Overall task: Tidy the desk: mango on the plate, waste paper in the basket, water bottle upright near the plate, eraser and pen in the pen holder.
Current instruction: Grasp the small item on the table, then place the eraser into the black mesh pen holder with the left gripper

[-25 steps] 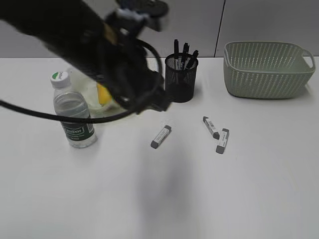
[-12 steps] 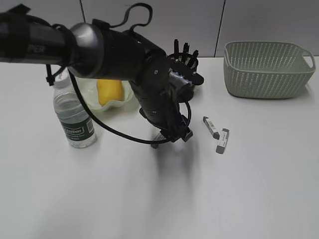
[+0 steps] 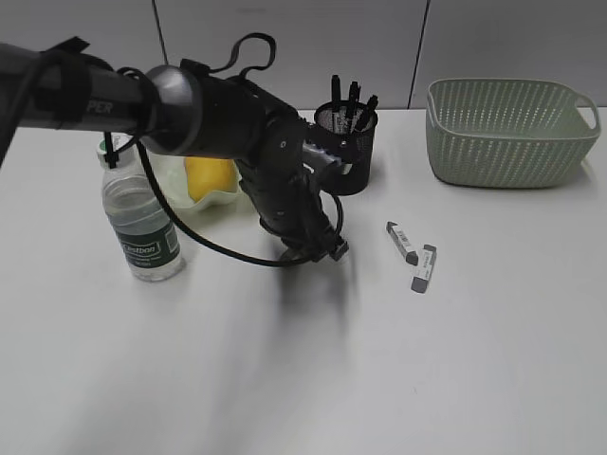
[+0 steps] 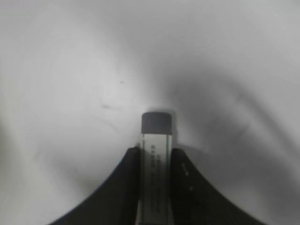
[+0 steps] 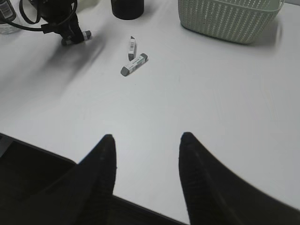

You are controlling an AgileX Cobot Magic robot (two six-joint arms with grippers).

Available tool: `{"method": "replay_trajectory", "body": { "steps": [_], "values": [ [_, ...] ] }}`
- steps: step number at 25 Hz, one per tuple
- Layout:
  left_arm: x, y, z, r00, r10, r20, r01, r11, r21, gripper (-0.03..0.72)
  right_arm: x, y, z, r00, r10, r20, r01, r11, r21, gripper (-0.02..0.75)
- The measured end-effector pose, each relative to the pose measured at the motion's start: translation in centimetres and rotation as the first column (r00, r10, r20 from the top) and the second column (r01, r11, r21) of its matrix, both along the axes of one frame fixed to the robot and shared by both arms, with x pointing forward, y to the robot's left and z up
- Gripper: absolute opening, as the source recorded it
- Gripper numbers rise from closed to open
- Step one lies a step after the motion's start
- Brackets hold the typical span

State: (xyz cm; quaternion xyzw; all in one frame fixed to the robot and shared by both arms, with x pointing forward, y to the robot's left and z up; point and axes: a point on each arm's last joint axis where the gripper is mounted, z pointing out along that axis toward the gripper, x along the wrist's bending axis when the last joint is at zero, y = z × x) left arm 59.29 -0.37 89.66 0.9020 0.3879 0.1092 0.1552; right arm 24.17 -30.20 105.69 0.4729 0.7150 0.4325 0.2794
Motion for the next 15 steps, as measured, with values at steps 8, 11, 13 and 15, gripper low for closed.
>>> {"method": "replay_trajectory", "body": {
  "steps": [8,11,13,15],
  "values": [
    [3.7,-1.1,12.8,0.807,0.234,0.542,0.168,0.789,-0.591,0.139,0.0,0.0,0.0,1.000,0.000,0.001,0.000,1.000,0.000,0.354],
    [5.8,0.1,13.4,0.670,0.362,0.648,0.271,0.694,-0.667,0.139,0.0,0.0,0.0,1.000,0.000,0.001,0.000,1.000,0.000,0.354],
    [6.9,0.5,11.5,0.641,0.391,0.661,0.281,0.682,-0.675,0.139,0.0,0.0,0.0,1.000,0.000,0.001,0.000,1.000,0.000,0.351],
    [7.4,0.3,8.9,0.663,0.376,0.647,0.256,0.699,-0.668,0.139,0.0,0.0,0.0,1.000,0.000,0.001,0.000,1.000,0.000,0.349]
  ]
}}
